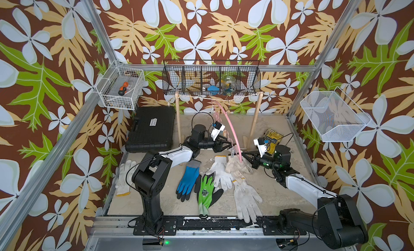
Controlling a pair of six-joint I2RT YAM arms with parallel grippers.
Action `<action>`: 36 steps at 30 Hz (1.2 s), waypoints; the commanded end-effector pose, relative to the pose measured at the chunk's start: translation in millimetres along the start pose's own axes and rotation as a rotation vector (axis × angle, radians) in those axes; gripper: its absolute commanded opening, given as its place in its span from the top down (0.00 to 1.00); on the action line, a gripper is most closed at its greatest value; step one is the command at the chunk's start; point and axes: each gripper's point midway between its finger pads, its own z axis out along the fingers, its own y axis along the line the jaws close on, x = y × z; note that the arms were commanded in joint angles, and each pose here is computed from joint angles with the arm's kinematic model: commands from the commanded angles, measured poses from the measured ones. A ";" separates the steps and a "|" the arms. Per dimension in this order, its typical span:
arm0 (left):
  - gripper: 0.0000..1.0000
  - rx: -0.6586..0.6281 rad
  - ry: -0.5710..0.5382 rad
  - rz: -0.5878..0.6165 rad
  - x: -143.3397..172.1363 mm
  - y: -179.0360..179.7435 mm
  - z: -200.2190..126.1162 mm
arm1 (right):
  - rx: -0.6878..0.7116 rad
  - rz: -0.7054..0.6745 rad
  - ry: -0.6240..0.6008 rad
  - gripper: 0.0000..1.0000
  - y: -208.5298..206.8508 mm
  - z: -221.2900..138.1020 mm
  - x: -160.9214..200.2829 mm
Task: Clip the gloves onto a hanger to dry
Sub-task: Open the clamp at the hanger.
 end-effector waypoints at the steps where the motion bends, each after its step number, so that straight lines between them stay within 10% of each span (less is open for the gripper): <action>1: 0.54 0.043 -0.005 0.012 -3.9 -6.1 1.1 | -0.027 -0.023 -0.014 1.00 4.2 0.8 -6.1; 11: 0.63 0.049 -0.003 0.003 -3.5 -4.5 1.9 | -0.042 -0.015 -0.008 1.00 4.7 2.6 -4.8; 36: 0.42 0.146 0.098 -0.004 9.7 3.2 6.1 | -0.072 0.001 0.007 1.00 6.6 5.3 -2.2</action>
